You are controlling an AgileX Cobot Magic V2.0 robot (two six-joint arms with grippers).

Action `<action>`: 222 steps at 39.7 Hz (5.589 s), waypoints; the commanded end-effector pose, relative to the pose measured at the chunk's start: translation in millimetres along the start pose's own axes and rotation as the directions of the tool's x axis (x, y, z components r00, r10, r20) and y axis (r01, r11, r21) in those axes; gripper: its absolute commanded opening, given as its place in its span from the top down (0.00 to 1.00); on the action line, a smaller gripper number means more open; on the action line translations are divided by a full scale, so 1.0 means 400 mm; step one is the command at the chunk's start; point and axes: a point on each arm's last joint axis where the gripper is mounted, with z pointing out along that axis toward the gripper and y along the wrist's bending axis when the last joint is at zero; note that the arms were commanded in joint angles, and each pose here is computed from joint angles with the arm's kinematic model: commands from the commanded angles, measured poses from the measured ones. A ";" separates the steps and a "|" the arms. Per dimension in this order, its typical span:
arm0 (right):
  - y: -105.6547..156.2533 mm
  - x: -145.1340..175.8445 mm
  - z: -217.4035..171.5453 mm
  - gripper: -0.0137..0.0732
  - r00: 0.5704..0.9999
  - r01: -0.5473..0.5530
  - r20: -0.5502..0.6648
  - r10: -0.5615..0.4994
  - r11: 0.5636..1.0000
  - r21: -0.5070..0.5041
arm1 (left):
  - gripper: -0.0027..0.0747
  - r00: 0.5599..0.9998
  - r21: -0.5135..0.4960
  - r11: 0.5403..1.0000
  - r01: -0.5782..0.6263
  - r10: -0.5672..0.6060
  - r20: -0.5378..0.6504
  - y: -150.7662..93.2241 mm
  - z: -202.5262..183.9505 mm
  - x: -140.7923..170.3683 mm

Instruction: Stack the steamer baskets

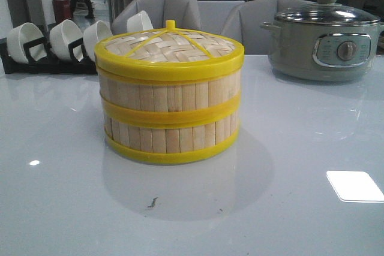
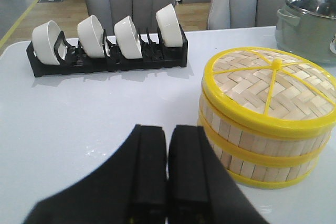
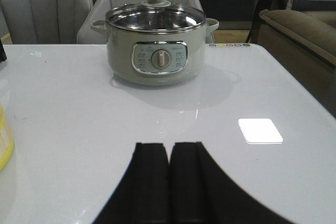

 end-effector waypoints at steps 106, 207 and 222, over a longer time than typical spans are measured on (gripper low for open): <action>0.001 -0.042 -0.002 0.76 0.994 0.014 0.106 -0.014 1.000 0.001 | 0.85 0.902 -0.197 0.979 0.055 0.036 0.430 0.044 -0.046 0.305; -0.004 0.099 -0.079 0.78 0.970 0.002 0.242 -0.001 1.000 -0.005 | 0.85 0.903 -0.214 0.977 0.008 0.085 0.421 0.043 -0.046 0.304; -0.006 0.114 -0.080 0.78 0.983 0.001 0.186 -0.001 1.000 0.000 | 0.85 0.903 -0.214 0.977 0.008 0.085 0.421 0.043 -0.046 0.304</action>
